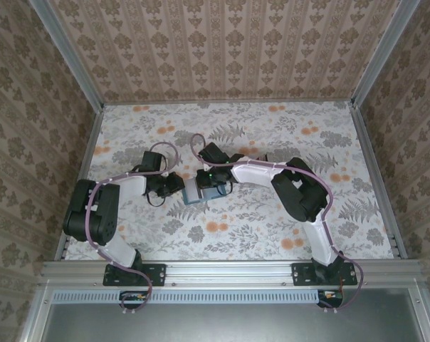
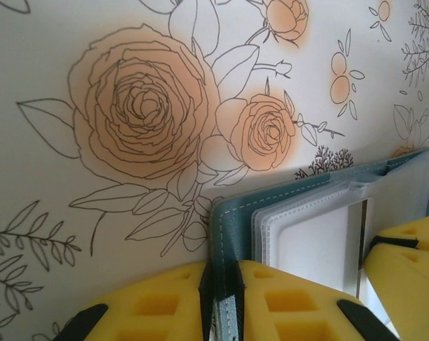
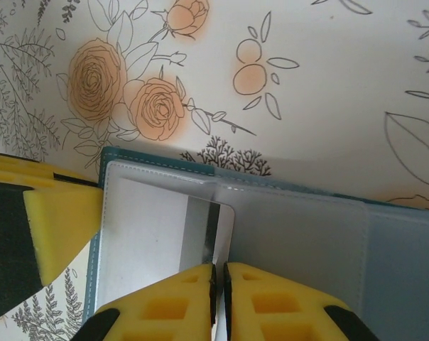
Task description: Put the credit cards into the card holder
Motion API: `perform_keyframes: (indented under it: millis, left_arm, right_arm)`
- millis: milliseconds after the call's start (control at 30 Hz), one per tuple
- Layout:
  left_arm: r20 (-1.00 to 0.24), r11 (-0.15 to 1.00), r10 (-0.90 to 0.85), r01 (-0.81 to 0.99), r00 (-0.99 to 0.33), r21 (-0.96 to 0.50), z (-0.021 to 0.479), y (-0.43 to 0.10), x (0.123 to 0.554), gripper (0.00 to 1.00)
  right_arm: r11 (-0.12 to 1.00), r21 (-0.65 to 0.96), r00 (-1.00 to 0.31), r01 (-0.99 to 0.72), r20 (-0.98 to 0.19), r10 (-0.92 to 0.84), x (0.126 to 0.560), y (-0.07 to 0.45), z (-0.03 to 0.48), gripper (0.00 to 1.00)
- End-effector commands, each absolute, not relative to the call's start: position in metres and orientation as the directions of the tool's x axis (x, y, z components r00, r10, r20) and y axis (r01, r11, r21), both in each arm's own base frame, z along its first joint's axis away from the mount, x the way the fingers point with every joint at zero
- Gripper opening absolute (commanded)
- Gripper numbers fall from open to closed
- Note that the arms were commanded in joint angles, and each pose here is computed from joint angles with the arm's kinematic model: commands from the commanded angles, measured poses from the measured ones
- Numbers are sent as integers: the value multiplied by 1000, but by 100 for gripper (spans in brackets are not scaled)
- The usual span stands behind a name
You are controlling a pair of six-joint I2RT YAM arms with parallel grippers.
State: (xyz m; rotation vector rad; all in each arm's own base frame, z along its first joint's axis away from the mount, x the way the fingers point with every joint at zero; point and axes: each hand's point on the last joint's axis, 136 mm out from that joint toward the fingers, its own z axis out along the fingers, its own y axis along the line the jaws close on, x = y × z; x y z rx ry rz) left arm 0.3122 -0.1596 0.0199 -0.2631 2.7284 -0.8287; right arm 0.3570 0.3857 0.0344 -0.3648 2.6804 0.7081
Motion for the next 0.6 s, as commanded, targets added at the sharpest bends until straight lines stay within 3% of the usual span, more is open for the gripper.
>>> perform_keyframes:
  millis: [0,567]
  left_arm:
    - [-187,809,-230,-81,-955,-582,14,-173,311,19]
    - [-233,824,-223,-55,-946,-564,39,-169,317,19]
  right_arm:
    - [812,467,-911,-349,-371,-178,348,404,36,16]
    - [808,442,-879,-390,-439,-184,340,379,84,17]
